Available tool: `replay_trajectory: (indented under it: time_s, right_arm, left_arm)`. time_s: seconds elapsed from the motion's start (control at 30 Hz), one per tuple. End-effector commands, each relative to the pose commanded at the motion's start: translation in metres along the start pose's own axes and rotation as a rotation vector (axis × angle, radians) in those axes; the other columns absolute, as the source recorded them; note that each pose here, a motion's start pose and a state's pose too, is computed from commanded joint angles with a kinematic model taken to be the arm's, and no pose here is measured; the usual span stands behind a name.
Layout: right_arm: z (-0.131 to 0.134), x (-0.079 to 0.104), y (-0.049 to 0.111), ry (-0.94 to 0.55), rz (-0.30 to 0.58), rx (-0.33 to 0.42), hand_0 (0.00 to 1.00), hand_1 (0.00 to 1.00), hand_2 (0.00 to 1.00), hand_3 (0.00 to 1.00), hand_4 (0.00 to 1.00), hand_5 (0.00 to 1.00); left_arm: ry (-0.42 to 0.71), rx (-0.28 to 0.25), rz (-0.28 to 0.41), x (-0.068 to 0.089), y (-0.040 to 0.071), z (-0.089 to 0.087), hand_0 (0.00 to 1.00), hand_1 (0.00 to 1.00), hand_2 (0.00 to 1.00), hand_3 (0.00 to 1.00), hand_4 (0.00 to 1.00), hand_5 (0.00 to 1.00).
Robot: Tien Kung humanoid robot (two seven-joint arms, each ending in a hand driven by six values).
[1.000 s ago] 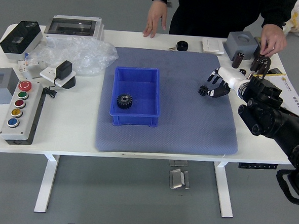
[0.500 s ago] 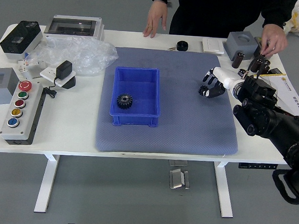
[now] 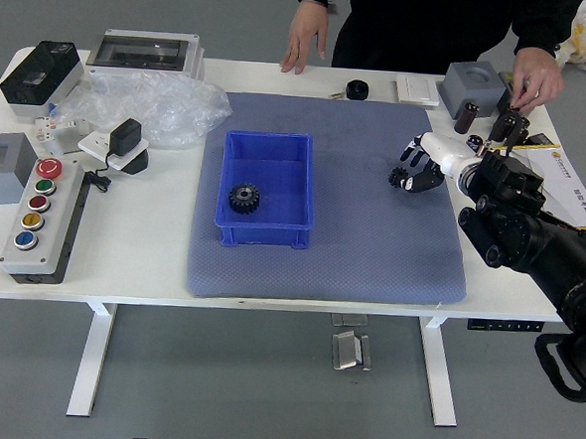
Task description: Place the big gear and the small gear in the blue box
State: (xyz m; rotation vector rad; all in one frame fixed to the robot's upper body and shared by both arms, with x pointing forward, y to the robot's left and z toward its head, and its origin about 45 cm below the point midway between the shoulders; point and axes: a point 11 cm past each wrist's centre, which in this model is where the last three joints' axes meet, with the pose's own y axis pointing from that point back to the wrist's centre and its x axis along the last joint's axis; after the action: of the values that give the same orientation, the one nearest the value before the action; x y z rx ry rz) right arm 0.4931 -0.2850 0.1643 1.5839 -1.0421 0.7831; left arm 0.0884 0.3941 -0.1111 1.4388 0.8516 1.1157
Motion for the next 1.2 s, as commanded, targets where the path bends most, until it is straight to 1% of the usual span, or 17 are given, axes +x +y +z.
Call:
replay_trajectory:
  time_s: [0.33, 0.63, 1.17, 1.2]
  right_arm:
    - [-0.006, -0.005, -0.001, -0.006, 0.003, 0.008, 0.564, 0.494, 0.632, 0.659, 0.758, 0.225]
    - [-0.005, -0.004, -0.001, -0.01, 0.016, 0.003, 0.552, 0.492, 0.627, 0.656, 0.749, 0.232]
    - [0.003, -0.019, 0.001, -0.024, 0.01, -0.017, 0.549, 0.494, 0.628, 0.656, 0.748, 0.235]
    - [0.003, -0.019, 0.001, -0.024, 0.012, -0.017, 0.545, 0.493, 0.628, 0.655, 0.737, 0.232]
  left_arm:
    - [-0.01, 0.002, -0.005, -0.003, 0.0, 0.0, 0.919, 0.901, 0.897, 0.886, 0.819, 0.352]
    - [-0.023, 0.006, -0.012, -0.007, -0.001, 0.0, 0.919, 0.902, 0.897, 0.885, 0.818, 0.351]
    - [-0.034, 0.003, -0.016, -0.01, -0.001, 0.003, 0.919, 0.902, 0.896, 0.885, 0.818, 0.351]
    - [-0.034, 0.003, -0.016, -0.01, -0.001, 0.003, 0.919, 0.902, 0.897, 0.884, 0.818, 0.35]
